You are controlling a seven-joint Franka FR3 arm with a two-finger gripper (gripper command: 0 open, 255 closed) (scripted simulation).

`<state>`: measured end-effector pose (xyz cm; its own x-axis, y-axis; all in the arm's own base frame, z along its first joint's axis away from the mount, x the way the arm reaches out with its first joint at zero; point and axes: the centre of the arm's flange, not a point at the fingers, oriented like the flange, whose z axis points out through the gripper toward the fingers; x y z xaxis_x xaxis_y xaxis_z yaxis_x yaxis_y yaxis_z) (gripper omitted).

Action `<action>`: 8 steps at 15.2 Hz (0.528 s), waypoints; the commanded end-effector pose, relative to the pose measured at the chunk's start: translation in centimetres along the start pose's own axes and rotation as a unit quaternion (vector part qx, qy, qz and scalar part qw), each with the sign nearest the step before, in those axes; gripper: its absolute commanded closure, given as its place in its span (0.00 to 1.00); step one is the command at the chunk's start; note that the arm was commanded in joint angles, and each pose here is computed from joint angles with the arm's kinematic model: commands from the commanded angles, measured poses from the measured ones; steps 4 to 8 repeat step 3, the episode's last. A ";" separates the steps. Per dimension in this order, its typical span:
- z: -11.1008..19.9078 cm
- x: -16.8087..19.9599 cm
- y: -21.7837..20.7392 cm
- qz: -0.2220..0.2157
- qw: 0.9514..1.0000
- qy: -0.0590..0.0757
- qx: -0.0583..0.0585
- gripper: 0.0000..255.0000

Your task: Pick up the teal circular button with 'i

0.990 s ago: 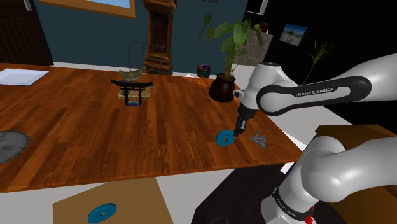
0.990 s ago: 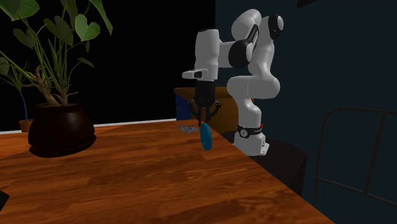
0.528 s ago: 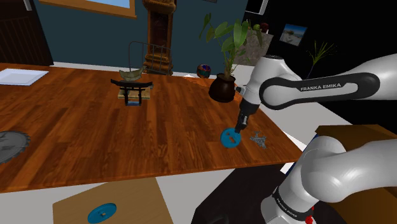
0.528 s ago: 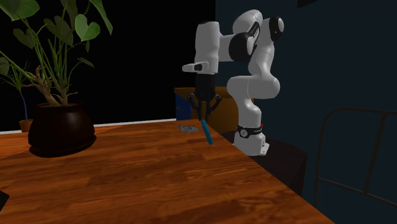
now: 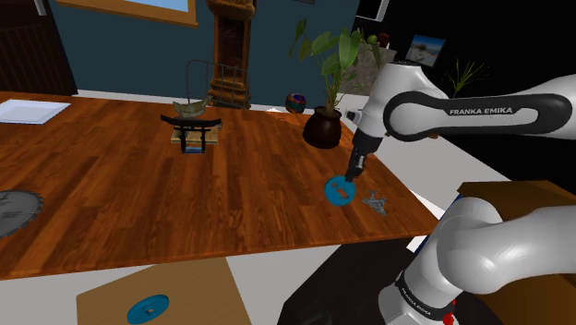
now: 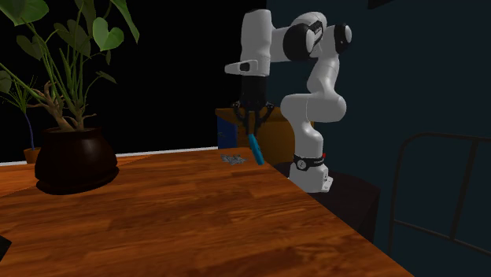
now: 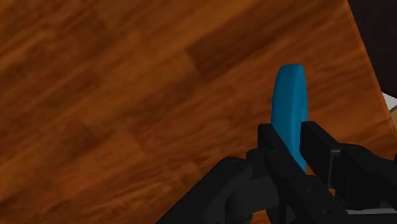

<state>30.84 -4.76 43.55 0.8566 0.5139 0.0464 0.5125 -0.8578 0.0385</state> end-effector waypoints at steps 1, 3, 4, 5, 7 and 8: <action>-1.1 0.0 0.0 0.000 1.000 0.000 0.000 1.00; -1.2 0.0 0.0 0.000 1.000 0.000 0.000 1.00; -1.2 0.0 0.0 0.000 1.000 0.000 0.000 1.00; -1.2 0.0 0.0 0.000 1.000 0.000 0.000 1.00; -1.2 0.0 0.0 0.000 1.000 0.000 0.000 1.00; -1.2 0.0 0.0 0.000 1.000 0.000 0.000 1.00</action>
